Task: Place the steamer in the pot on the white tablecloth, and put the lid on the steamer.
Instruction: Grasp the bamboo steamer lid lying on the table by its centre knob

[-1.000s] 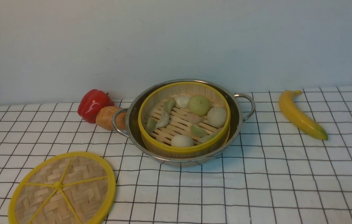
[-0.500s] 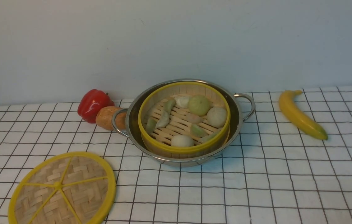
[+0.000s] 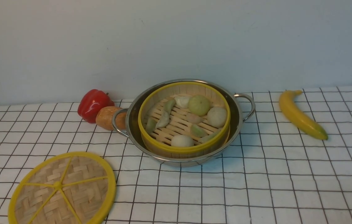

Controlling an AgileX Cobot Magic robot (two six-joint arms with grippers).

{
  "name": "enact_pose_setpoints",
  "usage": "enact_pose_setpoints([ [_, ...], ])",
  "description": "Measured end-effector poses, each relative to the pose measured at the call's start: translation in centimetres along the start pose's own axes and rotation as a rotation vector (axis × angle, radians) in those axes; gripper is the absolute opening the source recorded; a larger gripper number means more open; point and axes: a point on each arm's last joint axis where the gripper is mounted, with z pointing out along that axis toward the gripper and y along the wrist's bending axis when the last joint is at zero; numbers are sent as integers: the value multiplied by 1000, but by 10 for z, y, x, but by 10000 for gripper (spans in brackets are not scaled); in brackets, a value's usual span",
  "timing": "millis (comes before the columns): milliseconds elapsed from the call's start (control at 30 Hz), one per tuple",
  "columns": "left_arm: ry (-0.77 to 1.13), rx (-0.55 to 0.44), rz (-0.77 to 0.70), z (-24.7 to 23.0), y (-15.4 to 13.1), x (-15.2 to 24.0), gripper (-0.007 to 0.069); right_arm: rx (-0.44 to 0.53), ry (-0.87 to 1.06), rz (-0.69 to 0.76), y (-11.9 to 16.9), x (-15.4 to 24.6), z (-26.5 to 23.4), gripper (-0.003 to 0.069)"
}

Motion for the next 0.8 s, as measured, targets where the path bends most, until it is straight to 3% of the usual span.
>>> enact_pose_setpoints([
  [67,-5,2,-5,0,0,0,243,0,0,0,0,0,0,240],
  [267,-146,66,-328,-1,-4,-14,243,0,0,0,0,0,0,240],
  [500,-260,86,-475,-3,-2,-24,243,0,0,0,0,0,0,240],
  [600,-244,96,-490,-6,-3,-29,243,0,0,0,0,0,0,240],
  [800,-158,138,-461,-26,-6,-79,243,0,-1,0,0,0,0,240],
])
